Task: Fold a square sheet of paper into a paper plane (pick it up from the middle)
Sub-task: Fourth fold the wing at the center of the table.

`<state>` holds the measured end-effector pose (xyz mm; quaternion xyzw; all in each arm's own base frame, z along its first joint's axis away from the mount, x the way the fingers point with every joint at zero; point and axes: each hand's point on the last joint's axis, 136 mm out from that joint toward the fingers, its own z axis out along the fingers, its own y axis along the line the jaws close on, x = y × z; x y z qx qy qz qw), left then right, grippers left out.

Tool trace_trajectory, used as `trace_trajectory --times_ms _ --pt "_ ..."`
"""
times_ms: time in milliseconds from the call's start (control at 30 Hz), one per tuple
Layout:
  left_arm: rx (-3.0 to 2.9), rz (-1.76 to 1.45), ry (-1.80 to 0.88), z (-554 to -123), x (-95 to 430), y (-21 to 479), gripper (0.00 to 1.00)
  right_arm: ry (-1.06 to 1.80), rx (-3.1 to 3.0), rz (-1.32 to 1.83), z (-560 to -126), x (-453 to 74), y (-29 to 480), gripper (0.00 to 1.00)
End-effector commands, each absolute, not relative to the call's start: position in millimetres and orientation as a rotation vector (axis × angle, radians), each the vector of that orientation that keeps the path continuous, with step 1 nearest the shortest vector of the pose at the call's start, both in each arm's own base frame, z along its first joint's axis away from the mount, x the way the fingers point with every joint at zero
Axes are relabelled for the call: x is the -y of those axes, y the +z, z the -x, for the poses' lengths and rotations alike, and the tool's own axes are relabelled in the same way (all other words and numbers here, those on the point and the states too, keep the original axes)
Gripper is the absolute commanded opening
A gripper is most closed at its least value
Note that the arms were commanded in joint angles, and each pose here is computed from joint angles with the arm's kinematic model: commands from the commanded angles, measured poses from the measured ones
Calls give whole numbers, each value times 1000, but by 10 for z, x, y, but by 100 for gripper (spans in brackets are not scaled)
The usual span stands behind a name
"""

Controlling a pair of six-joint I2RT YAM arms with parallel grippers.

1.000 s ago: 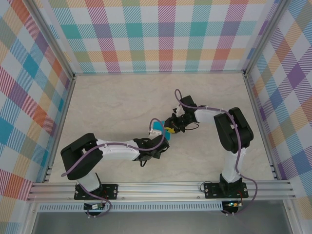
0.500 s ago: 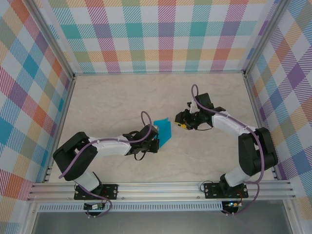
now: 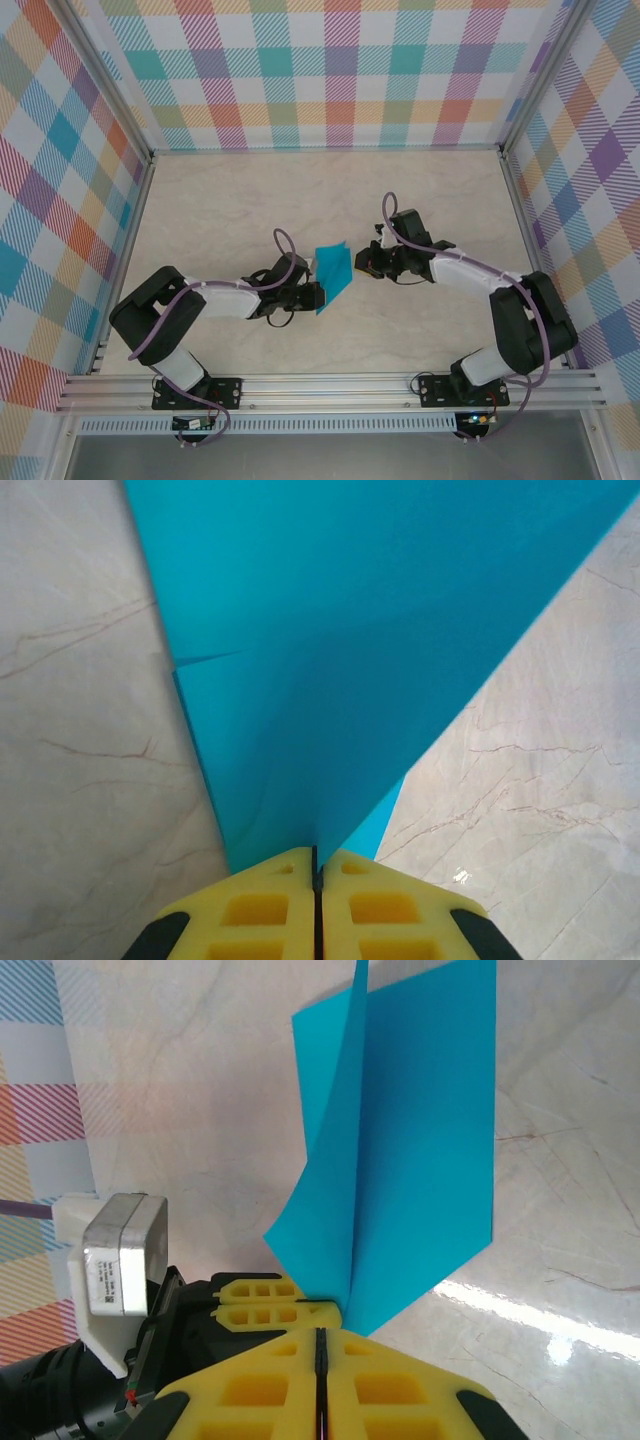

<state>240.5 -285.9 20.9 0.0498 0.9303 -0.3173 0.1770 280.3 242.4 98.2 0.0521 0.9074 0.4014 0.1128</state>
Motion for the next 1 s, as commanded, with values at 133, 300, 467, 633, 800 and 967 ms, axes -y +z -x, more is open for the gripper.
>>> trace_trajectory --times_ms 133,300,467,633,800,967 --pt "-2626 -60 -913 -2406 2769 181 7 1066 -2697 -77 -2907 -2410 953 11" --pt "-2643 -24 -911 -2385 2734 101 7 1106 -2709 -85 -2968 -2496 935 12" --pt "-2639 5 -924 -2386 2705 92 7 1131 -2686 -83 -3001 -2526 965 15" --pt "-2641 23 -928 -2428 2708 96 7 1151 -2696 -84 -3023 -2567 964 15" --pt "-2649 44 -980 -2427 2767 46 7 1186 -2709 -99 -3029 -2609 945 15" --pt "-2644 51 -1039 -2419 2789 47 7 1215 -2711 -105 -3000 -2628 933 15"
